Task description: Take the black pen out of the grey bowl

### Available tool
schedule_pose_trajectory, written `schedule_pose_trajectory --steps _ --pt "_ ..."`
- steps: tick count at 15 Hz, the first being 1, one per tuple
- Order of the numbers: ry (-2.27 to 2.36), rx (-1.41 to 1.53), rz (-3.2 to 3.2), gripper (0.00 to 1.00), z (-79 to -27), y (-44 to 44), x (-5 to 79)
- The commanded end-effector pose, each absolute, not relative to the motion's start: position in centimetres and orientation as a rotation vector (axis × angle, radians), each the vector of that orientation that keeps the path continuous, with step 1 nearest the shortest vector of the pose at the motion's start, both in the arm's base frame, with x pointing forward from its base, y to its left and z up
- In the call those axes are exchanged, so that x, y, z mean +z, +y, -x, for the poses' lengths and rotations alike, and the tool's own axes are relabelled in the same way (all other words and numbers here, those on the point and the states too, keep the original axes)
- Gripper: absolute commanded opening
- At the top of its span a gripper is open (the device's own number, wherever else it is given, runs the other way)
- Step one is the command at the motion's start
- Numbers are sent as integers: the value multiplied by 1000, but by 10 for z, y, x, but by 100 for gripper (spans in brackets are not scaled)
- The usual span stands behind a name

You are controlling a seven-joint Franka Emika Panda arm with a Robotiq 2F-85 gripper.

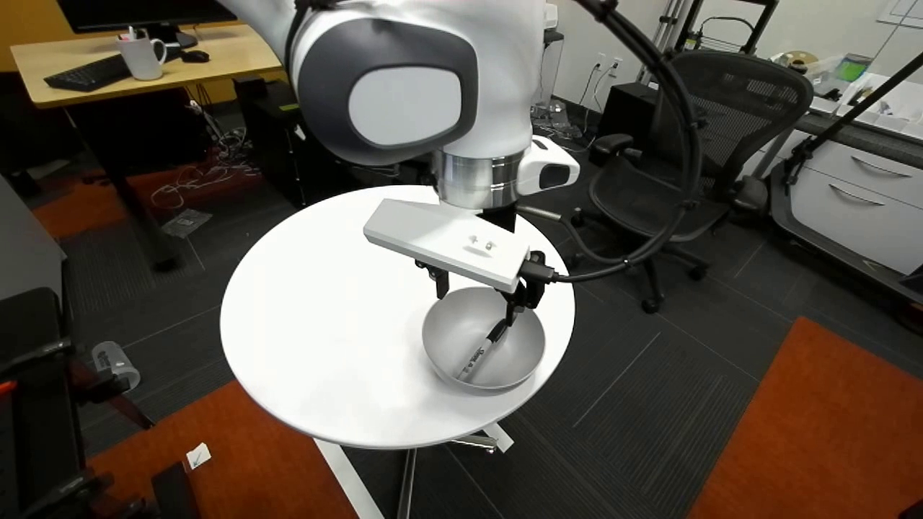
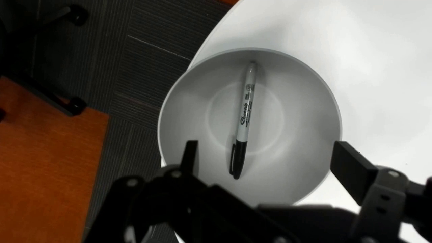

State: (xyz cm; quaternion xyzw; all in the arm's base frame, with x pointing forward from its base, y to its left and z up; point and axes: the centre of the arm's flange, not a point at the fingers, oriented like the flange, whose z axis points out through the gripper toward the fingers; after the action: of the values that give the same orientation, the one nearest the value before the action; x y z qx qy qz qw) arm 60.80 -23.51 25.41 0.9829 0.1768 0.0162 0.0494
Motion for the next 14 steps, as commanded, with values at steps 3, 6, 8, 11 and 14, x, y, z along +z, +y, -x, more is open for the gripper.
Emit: schedule_pose_trajectory --steps 3,6,8,11,14 --pt "530 80 -2987 100 -610 -235 252" --pt "537 127 -2982 100 -617 -233 239" --pt "539 136 -2994 100 -620 -233 227" --pt "523 125 -3011 100 -619 -234 207" --pt "507 133 -3011 100 -619 -236 193"
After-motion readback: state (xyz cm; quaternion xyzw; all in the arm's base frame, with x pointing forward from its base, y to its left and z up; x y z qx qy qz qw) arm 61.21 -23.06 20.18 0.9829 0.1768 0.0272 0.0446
